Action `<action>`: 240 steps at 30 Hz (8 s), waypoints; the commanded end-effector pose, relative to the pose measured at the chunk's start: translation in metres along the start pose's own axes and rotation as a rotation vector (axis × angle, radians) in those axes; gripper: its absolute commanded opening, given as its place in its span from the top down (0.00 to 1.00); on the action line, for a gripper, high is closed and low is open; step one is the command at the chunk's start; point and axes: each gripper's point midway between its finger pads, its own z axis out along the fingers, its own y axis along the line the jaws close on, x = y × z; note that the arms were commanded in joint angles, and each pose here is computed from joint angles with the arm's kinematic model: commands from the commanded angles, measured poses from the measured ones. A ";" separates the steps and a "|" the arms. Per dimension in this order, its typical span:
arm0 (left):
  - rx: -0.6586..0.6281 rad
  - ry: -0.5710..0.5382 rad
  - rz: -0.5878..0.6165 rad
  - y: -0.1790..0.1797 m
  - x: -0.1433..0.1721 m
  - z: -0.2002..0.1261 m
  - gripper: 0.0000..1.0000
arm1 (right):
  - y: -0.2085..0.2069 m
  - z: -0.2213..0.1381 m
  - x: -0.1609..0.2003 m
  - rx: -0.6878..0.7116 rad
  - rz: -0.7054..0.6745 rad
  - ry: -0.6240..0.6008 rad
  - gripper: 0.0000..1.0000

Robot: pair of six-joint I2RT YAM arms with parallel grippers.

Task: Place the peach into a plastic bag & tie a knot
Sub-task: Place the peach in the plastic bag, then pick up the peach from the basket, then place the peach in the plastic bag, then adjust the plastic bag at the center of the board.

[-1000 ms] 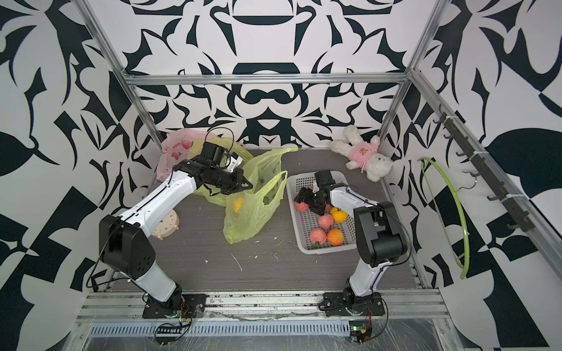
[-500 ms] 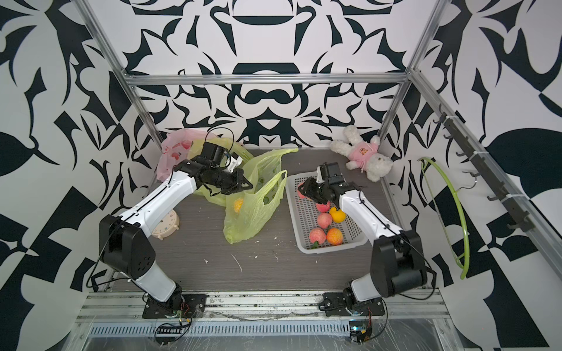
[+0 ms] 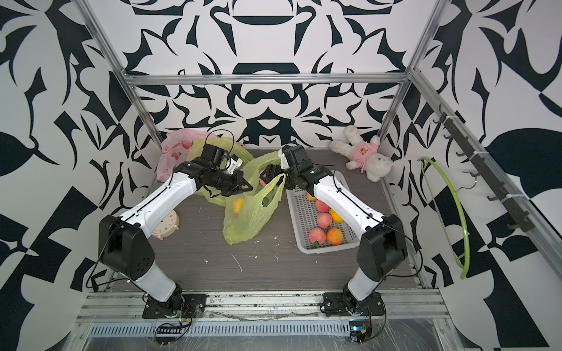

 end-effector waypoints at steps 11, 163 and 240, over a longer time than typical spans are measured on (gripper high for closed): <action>0.031 -0.006 0.017 -0.009 0.000 -0.005 1.00 | -0.050 -0.105 -0.013 0.125 -0.033 -0.164 0.18; -0.118 -0.821 0.791 -0.092 0.019 -0.127 0.30 | 0.187 -0.095 -0.006 -0.270 -0.158 -0.131 1.00; -0.122 -0.775 0.731 -0.071 0.038 -0.130 1.00 | -0.036 -0.095 -0.101 0.045 -0.055 -0.288 1.00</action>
